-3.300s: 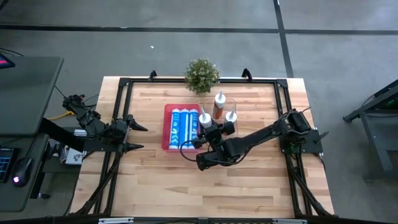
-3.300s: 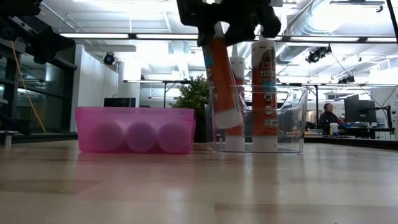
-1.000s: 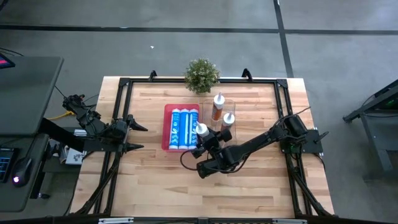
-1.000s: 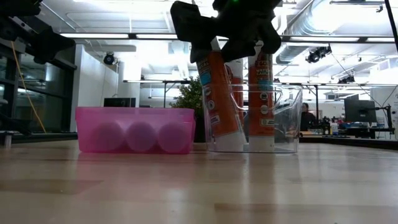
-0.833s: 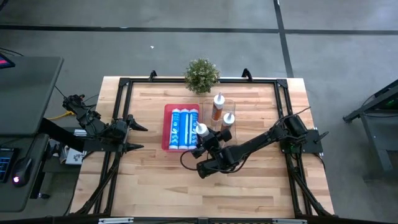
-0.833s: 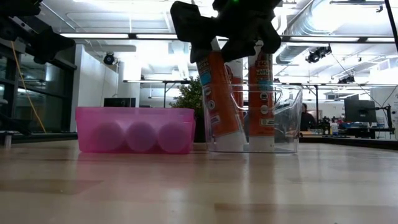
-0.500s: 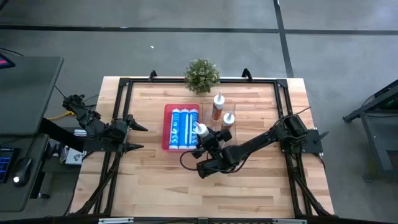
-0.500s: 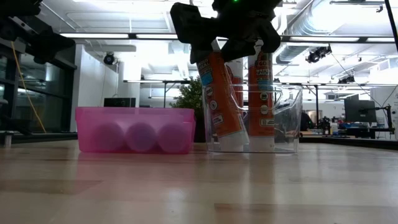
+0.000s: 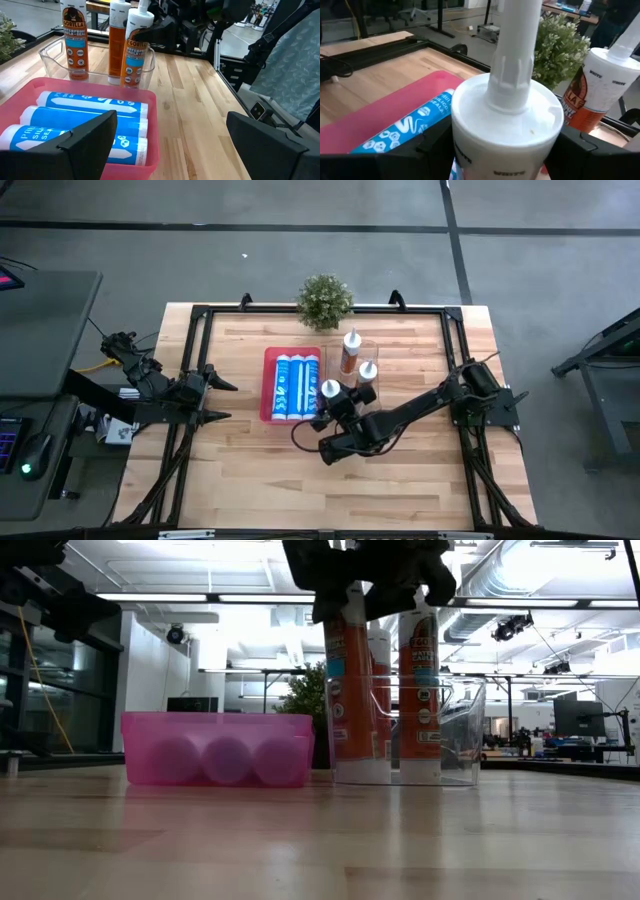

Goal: Pick & place silicon tubes, Sealant and Lysol wipes
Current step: Put the orange sealant into the transparent bin

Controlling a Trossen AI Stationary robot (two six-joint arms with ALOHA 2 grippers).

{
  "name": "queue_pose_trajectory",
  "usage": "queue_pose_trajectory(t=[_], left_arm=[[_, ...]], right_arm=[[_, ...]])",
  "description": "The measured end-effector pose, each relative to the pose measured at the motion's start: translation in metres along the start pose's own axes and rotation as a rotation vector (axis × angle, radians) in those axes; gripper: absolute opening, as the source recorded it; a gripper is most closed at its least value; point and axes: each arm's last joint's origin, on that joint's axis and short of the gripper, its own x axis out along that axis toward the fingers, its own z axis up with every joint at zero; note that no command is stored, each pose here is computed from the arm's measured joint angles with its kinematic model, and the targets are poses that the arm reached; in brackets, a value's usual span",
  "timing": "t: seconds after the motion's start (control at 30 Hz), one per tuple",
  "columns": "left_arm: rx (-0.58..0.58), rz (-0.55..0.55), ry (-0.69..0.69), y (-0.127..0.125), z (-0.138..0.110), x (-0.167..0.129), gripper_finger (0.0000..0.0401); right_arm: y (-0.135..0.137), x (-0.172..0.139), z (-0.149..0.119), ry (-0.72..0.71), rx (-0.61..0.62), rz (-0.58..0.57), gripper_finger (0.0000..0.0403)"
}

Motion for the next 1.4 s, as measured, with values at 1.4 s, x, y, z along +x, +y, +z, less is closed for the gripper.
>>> queue_pose_trajectory(t=[1.4], left_arm=[[0.000,0.000,0.000,0.000,0.000,0.000,0.0370]], right_arm=[[-0.007,-0.005,0.016,-0.044,-0.004,-0.014,0.0243]])
